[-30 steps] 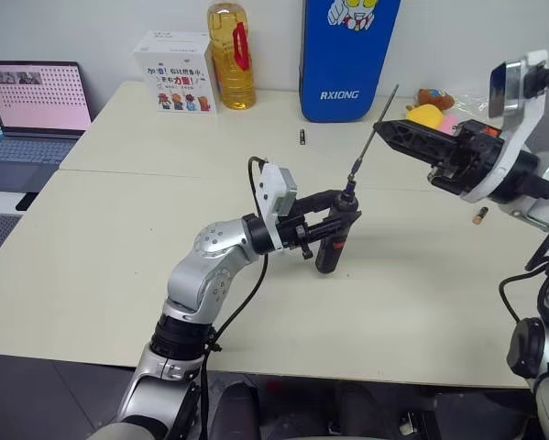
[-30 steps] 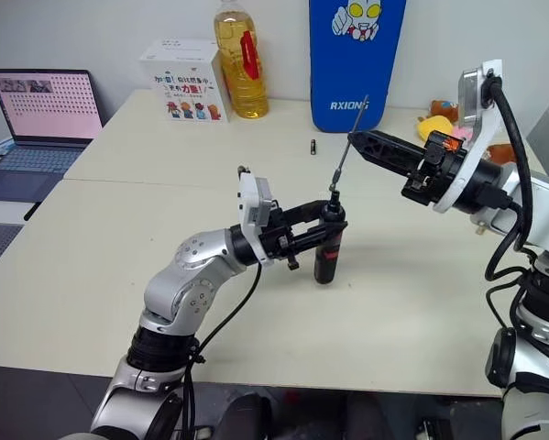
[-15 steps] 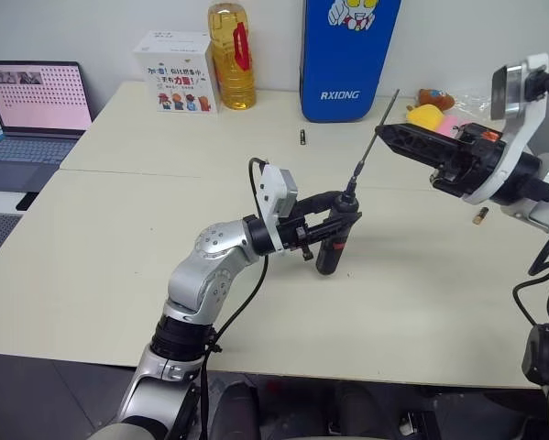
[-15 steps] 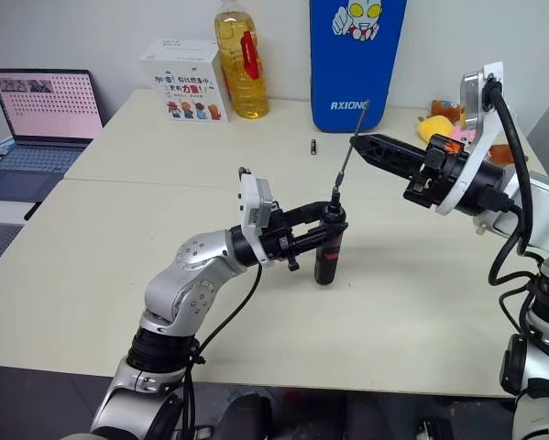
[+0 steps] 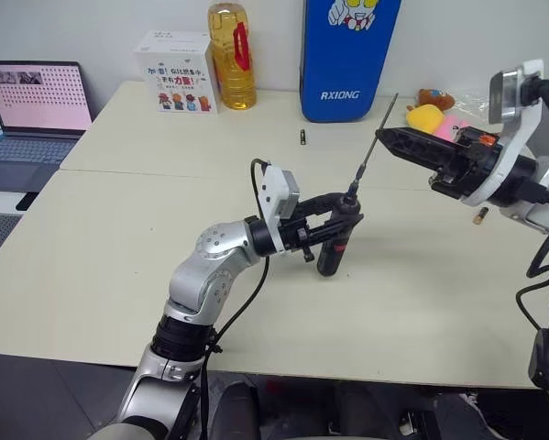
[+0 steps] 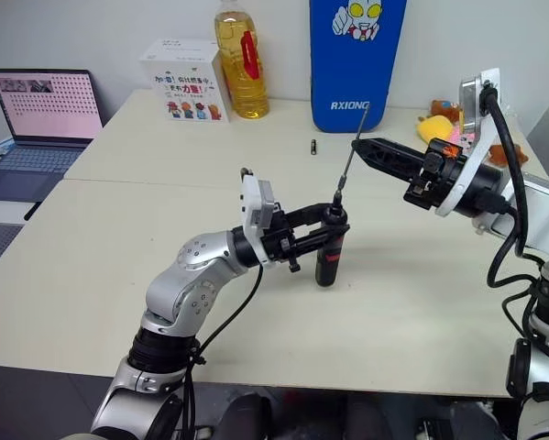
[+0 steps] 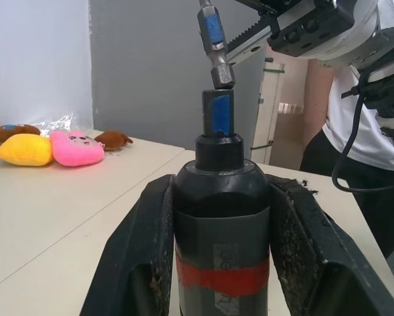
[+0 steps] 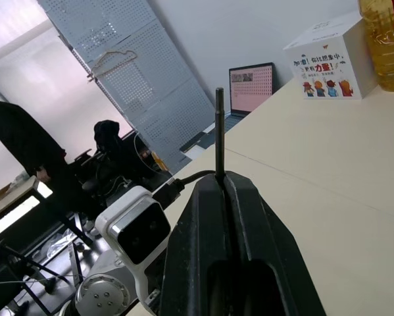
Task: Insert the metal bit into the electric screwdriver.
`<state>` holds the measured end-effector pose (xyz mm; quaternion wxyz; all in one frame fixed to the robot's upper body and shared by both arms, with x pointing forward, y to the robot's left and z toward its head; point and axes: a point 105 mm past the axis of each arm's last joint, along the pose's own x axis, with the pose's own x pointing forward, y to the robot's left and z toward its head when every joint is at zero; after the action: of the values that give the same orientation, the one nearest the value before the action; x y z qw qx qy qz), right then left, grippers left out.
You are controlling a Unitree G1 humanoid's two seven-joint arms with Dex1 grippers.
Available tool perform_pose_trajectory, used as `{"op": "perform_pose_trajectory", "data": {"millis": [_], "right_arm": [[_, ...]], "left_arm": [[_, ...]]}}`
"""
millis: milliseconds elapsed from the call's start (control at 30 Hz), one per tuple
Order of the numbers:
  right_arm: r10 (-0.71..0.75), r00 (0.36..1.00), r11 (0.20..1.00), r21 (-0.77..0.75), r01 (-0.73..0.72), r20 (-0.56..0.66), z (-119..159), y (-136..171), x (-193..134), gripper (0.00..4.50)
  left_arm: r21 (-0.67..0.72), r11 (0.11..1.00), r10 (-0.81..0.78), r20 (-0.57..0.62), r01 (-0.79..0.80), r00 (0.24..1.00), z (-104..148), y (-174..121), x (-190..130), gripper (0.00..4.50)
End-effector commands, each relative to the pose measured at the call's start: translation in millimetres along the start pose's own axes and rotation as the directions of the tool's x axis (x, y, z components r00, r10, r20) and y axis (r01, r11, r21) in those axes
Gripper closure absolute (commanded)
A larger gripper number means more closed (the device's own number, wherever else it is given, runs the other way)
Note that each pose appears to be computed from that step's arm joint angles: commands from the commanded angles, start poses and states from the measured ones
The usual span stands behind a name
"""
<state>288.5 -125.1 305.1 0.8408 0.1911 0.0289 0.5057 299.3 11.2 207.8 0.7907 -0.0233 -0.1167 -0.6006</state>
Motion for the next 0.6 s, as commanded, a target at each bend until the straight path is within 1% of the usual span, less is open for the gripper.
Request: {"op": "perform_pose_trajectory", "data": {"millis": [33,600], "right_arm": [[0.008,1.000,0.999,-0.044,-0.009,-0.004,1.7,4.8,-1.4,4.48],[0.000,1.000,0.997,-0.076,0.000,-0.005,-0.3,4.9,1.0,4.48]], "left_arm": [[0.066,0.997,-0.040,0.066,0.036,0.997,21.8,-10.0,4.5,2.83],[0.063,0.997,-0.047,0.061,0.044,0.997,20.9,-11.6,4.5,2.83]]}}
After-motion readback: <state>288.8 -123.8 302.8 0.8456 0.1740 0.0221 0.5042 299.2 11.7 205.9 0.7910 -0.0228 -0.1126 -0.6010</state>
